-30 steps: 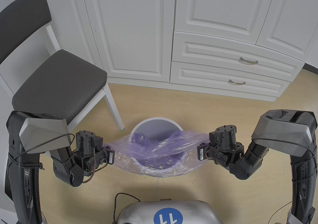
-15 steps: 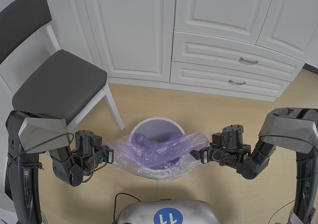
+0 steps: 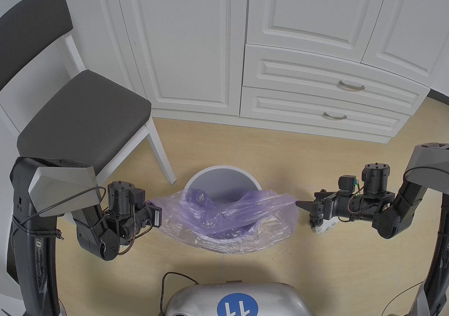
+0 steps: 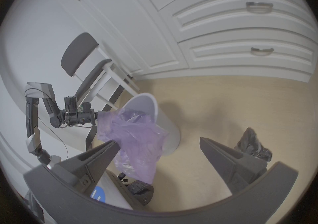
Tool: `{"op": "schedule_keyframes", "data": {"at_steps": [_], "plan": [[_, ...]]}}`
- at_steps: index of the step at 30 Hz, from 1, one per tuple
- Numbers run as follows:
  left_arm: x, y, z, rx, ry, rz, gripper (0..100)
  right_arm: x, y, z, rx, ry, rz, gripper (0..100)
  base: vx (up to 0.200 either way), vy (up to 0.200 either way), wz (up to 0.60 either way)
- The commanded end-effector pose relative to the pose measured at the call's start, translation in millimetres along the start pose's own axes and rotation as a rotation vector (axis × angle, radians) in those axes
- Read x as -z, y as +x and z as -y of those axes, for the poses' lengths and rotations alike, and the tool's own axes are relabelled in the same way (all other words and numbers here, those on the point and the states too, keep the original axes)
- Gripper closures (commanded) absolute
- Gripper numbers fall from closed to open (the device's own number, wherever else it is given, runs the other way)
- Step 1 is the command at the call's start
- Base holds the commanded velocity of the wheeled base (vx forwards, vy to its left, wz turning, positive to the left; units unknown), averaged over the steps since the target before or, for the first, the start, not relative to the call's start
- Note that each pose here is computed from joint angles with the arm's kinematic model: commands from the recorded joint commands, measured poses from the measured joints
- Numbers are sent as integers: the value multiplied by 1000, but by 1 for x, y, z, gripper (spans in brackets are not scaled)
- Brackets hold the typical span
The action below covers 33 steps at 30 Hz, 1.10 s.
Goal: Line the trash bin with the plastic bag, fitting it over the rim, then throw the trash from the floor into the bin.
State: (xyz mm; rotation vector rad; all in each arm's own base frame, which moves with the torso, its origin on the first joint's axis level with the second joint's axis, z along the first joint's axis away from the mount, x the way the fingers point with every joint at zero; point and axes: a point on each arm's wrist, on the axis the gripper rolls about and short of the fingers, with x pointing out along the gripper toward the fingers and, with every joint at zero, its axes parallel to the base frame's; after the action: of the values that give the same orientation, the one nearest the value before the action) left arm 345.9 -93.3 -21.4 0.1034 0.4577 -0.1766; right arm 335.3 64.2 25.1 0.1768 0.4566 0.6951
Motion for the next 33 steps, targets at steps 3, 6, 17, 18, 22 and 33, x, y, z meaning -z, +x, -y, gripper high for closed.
{"op": "schedule_keyframes", "data": {"at_steps": [3, 6, 17, 18, 22, 33], "plan": [[3, 6, -5, -15, -6, -4, 100, 8, -6, 22, 32, 11, 34, 0, 0, 0, 0], [1, 4, -5, -16, -8, 1, 100, 1, -9, 21, 47, -9, 69, 0, 0, 0, 0], [0, 0, 4, 8, -24, 1, 100, -63, -4, -47, 395, -96, 243, 0, 0, 0, 0], [0, 0, 4, 8, -24, 2, 100, -66, -5, -60, 420, -108, 253, 0, 0, 0, 0], [1, -1, 5, 10, -24, -1, 100, -61, -5, -92, 415, -150, 249, 0, 0, 0, 0], [-2, -11, 8, 27, -22, 21, 0, -40, 17, -181, 306, -761, 188, 0, 0, 0, 0]]}}
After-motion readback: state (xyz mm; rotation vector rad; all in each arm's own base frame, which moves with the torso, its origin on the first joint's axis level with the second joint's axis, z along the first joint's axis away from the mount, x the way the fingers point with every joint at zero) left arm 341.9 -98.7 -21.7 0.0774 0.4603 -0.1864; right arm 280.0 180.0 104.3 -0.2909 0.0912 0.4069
